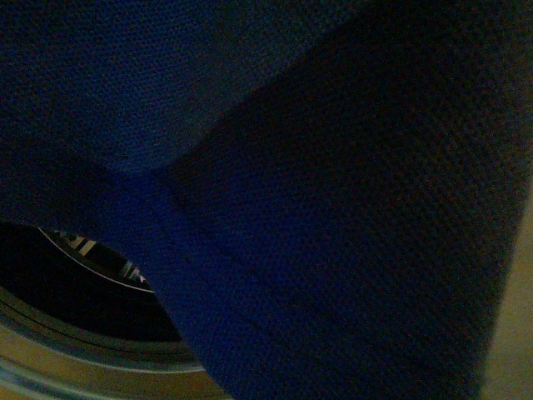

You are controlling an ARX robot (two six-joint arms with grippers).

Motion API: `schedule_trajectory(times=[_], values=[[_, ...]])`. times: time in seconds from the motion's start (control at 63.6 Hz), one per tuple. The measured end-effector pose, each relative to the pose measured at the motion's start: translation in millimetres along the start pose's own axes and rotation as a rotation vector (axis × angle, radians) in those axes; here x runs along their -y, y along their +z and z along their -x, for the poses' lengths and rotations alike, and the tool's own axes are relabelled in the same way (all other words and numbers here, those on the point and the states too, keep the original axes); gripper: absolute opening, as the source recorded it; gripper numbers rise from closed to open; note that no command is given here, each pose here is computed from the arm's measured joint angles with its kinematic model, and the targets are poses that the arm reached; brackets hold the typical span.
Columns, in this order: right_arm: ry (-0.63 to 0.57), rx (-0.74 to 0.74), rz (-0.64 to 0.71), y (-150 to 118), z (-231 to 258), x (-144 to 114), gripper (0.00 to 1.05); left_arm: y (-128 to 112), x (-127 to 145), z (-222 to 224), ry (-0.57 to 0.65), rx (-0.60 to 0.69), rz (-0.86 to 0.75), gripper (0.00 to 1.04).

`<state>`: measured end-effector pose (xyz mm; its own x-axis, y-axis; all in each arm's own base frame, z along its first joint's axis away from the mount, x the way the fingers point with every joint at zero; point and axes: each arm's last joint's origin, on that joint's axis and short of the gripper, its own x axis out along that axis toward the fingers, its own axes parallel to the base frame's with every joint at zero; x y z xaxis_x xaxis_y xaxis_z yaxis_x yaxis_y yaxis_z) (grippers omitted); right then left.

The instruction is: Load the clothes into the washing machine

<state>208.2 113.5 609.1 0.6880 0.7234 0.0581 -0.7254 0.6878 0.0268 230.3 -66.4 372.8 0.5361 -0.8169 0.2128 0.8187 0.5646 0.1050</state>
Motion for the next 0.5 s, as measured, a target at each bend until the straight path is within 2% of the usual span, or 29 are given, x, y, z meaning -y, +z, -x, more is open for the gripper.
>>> schedule_trajectory(times=[0.283,0.503], values=[[0.0,0.0,0.0,0.0,0.0,0.0,0.06,10.6,23.4,-35.5,-0.081,0.079,0.035,0.98],[0.0,0.0,0.0,0.0,0.0,0.0,0.06,8.2,37.7,-49.6,-0.153,0.099,0.071,0.98]])
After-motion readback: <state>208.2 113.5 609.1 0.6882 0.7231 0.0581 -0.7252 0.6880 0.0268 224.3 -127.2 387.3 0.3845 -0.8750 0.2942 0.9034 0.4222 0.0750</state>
